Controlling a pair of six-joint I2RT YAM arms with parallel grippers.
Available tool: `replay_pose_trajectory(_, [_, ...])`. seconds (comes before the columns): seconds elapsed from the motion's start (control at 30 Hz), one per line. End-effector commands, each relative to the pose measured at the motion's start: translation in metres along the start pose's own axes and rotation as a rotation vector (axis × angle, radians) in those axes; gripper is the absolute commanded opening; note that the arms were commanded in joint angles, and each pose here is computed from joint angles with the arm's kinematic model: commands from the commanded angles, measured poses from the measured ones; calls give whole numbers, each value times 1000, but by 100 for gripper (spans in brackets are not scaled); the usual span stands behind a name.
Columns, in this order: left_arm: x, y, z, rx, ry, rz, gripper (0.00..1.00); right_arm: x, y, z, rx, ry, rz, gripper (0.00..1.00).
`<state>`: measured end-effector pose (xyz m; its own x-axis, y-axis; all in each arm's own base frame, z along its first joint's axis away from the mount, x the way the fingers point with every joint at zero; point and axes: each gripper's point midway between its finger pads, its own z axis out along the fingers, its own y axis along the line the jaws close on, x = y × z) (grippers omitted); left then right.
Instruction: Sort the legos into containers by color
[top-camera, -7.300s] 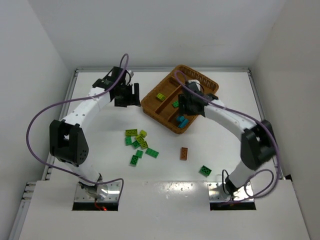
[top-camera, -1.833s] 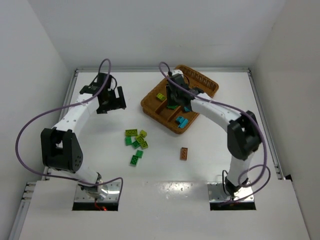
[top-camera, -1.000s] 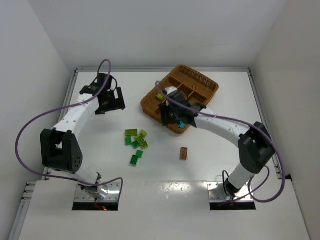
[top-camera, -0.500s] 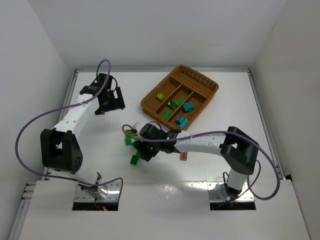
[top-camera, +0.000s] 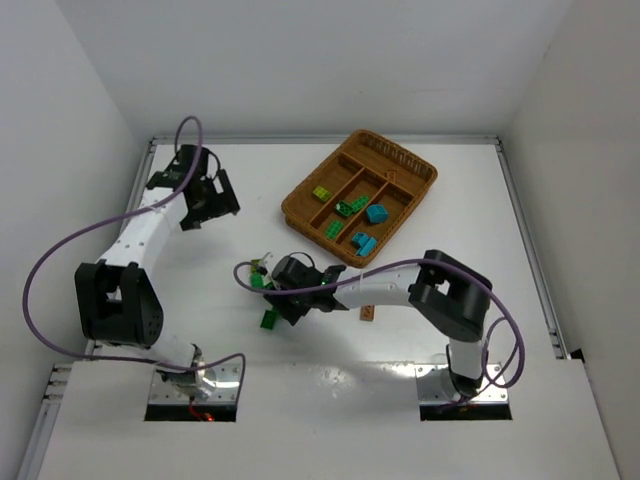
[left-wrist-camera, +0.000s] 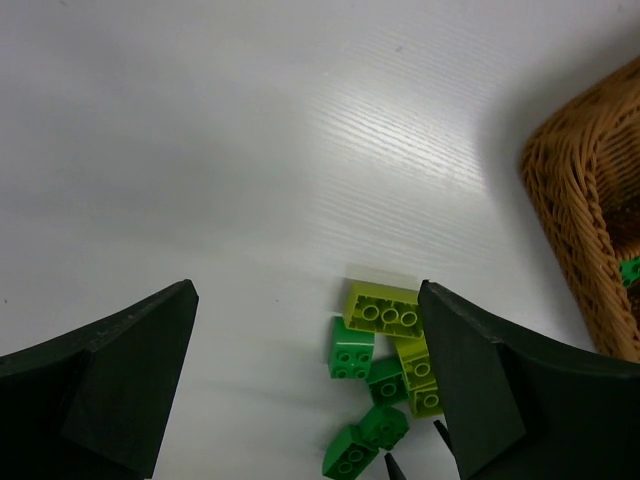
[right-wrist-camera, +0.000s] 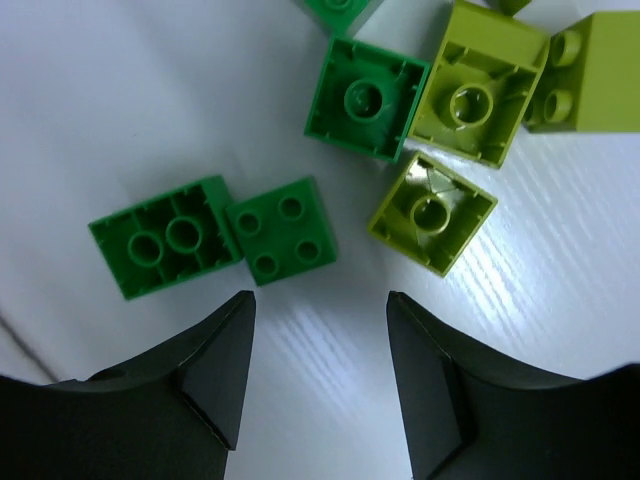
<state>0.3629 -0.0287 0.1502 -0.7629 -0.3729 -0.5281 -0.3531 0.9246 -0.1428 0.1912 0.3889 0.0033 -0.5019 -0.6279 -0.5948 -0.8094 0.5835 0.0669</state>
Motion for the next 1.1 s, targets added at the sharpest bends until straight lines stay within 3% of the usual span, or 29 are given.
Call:
replay_pose_trajectory(0.0, [-21,19,-12,-3,-51,-125,99,-33,-1,12,28,-104,-34,56])
replay_pose_trajectory(0.5, [-20,25,-9,43,3,-155,99,-54,2,35,47,-132,-89,58])
replay_pose_trajectory(0.63, [-20,25,-9,43,3,-155,99,-49,-3,37,74,-115,-90,46])
replay_pose_trajectory(0.77, [-19,24,-9,52,6,-146,99,-62,-12,13,132,-159,-51,25])
replay_pose_trajectory(0.9, [-24,23,-10,69,-33,-136,99,-76,-23,-22,183,-188,26,24])
replay_pose_trajectory(1.07, [-18,8,-11,34,-54,-55,99,-73,-91,-62,342,-215,249,22])
